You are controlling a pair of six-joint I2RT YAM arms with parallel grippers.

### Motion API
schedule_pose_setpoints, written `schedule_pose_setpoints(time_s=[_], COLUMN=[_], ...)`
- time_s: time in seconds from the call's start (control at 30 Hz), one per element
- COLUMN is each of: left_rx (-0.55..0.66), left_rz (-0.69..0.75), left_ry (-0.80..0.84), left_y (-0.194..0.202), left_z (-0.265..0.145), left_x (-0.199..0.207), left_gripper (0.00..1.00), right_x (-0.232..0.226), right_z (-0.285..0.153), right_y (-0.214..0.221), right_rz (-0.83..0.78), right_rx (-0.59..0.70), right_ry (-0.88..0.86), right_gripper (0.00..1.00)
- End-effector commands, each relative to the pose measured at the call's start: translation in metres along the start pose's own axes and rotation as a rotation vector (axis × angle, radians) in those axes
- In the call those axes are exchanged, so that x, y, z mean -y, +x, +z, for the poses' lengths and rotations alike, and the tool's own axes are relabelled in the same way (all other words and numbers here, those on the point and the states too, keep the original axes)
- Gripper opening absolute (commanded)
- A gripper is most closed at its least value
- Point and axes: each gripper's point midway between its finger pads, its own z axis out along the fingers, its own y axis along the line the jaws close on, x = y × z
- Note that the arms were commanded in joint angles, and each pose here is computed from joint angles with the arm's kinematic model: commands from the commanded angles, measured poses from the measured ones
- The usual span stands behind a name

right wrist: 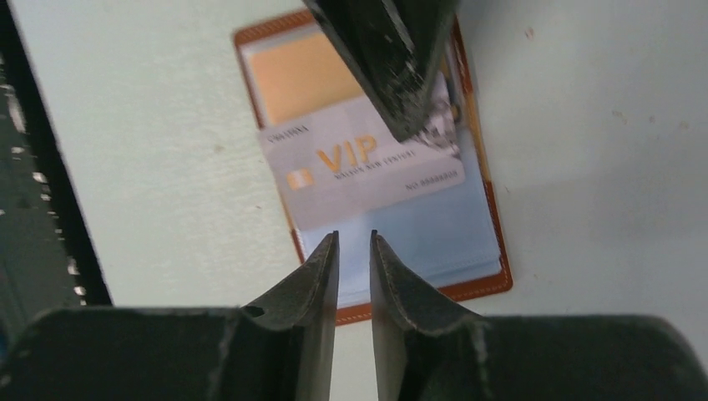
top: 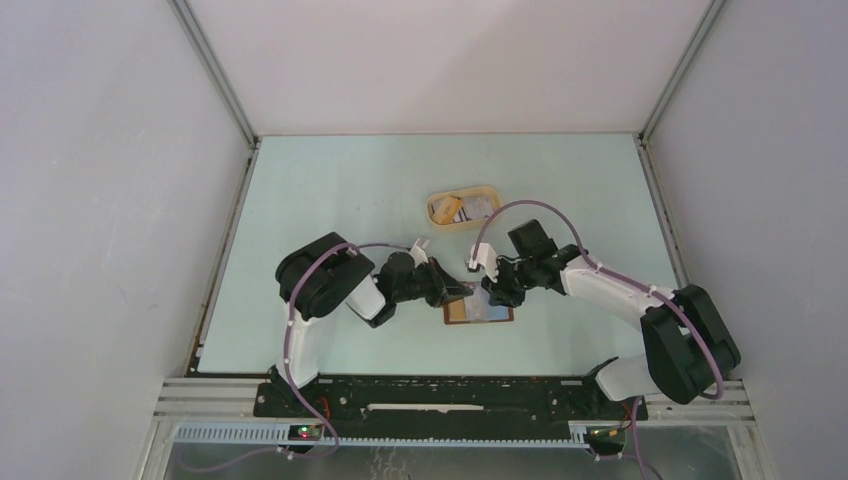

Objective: Put the credit cards into the card holder
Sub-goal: Insert the credit card into the card holder.

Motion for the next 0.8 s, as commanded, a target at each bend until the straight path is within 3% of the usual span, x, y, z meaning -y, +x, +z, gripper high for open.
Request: schedule_pose_setpoints(time_s=[0.0,0.33,0.77], left_rx=[-0.010,-0.024,-0.037], left_rz=[-0.002,-0.008,-0.011], left_ry=[-0.014,-0.031,-0.036], left_y=[-0.002,-0.001,0.000], left_z=[0.004,0.007,0.009], left_x=[-0.003,-0.007,-0.007], left_gripper=[0.04,0.09,0.11], right_x=[-0.020,-0.038,-0.026], right_z=[-0.005,0.018,0.049], right_y=[-0.038,-0.058,-0.065], right_rz=[-0.099,-0.380,-0.439], right_rx=[0.110,0.038,-0.086], right_ry=[-0.064,-0.054,0.030], right_gripper=[0.27,0.22,0.11])
